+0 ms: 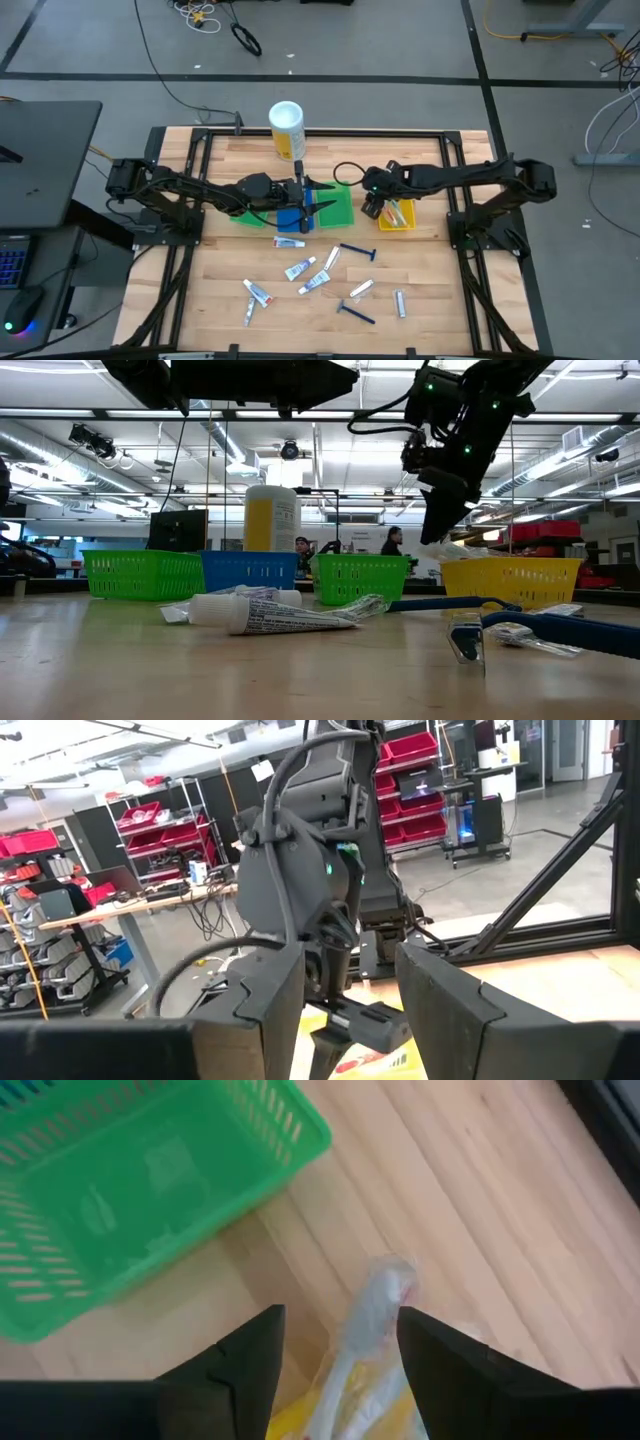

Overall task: Pick & Place Travel size toiletries
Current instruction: Adjust the red and white toothbrush in the yellow bin

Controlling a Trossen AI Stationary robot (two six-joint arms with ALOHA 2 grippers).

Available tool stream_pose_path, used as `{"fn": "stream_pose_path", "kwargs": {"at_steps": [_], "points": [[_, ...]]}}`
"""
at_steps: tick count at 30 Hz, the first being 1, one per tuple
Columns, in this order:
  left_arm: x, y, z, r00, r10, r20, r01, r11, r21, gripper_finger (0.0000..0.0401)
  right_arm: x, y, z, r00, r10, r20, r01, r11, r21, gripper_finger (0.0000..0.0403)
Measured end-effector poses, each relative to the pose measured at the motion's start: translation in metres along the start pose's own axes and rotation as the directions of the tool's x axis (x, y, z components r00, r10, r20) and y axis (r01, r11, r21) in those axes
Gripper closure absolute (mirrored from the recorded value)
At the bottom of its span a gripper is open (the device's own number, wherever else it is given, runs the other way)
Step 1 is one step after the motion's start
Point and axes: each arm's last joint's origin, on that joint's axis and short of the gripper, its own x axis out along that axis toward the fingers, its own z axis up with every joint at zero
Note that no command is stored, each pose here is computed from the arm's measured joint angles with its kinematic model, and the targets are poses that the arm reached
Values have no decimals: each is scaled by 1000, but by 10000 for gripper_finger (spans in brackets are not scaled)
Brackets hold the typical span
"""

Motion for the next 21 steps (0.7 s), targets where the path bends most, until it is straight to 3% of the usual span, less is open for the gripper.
{"fn": "stream_pose_path", "kwargs": {"at_steps": [15,21], "points": [[0,0,0,1000,0,-2,0,1000,18,232,6,-2,0,992,-127,14,127,992,-24,202],[0,0,0,1000,1,-2,-1,1000,18,232,12,0,-2,994,-109,-17,108,994,-31,204]]}}
